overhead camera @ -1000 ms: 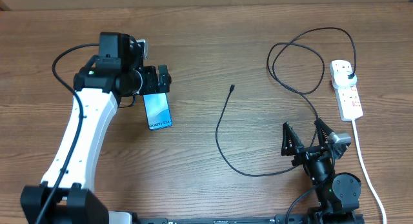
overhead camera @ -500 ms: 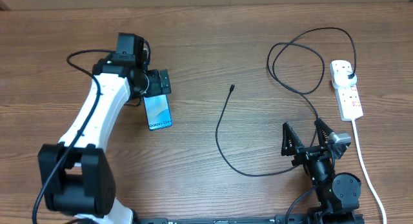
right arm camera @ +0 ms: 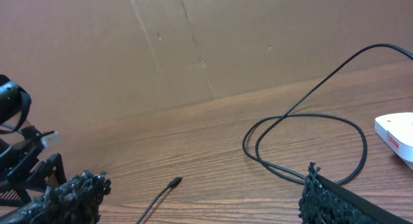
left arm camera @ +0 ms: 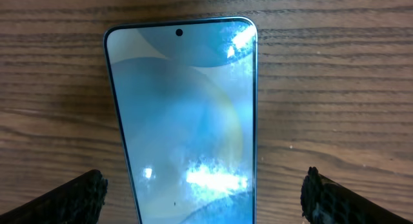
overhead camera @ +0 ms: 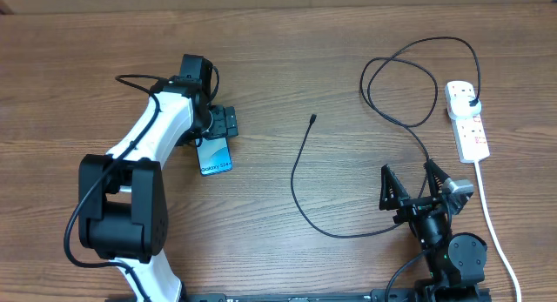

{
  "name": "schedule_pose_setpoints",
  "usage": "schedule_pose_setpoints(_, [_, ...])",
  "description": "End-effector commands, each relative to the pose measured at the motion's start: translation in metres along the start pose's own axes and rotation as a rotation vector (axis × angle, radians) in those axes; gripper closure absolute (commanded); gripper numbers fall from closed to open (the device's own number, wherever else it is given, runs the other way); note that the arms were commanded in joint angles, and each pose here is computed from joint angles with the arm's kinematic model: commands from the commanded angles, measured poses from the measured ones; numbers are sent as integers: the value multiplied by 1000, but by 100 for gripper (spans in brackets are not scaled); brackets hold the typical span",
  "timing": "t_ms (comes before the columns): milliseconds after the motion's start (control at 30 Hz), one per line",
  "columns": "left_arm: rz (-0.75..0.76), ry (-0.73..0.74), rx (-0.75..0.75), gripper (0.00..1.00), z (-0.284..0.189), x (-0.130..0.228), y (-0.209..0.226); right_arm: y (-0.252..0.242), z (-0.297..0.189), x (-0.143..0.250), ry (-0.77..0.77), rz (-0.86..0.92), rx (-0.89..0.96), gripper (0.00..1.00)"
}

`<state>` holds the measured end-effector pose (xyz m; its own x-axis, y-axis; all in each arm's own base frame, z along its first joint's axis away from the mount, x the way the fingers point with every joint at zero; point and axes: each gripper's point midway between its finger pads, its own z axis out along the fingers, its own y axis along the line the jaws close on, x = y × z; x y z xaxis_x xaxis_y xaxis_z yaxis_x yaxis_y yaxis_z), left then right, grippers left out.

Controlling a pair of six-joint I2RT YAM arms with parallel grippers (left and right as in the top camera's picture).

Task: Plug charger to phone and switch on socket
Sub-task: 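Lower the left gripper and close it on the phone's sides, then lift the phone with the left gripper and carry it rightward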

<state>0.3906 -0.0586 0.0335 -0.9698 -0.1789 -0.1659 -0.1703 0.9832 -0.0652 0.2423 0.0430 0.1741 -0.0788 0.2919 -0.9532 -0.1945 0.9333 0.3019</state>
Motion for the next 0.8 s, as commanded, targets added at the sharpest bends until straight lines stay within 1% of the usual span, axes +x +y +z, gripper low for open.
schedule_pose_setpoints(0, [18,26,-23,0,15,0,-2,0,0,2,-2,-1,-1,0])
schedule_pose_setpoints(200, [18,107,-51,0,35,16,3,0,0,2,-2,-1,-1,0])
schedule_pose_setpoints(433, [17,134,-51,1,34,22,4,0,0,2,-2,-1,-1,0])
schedule_pose_setpoints(467, [17,141,-46,5,34,24,3,0,0,2,-2,-1,-1,0])
schedule_pose_setpoints(533, [16,146,-36,11,34,25,1,0,0,2,-2,-1,-1,0])
schedule_pose_setpoints(633, [16,145,-36,25,34,25,1,0,0,2,-2,-1,-1,0])
schedule_pose_setpoints(667, [16,144,-36,28,34,25,1,0,0,2,-2,-1,-1,0])
schedule_pose_setpoints(767, [16,144,-35,29,34,24,1,0,0,2,-2,-1,-1,0])
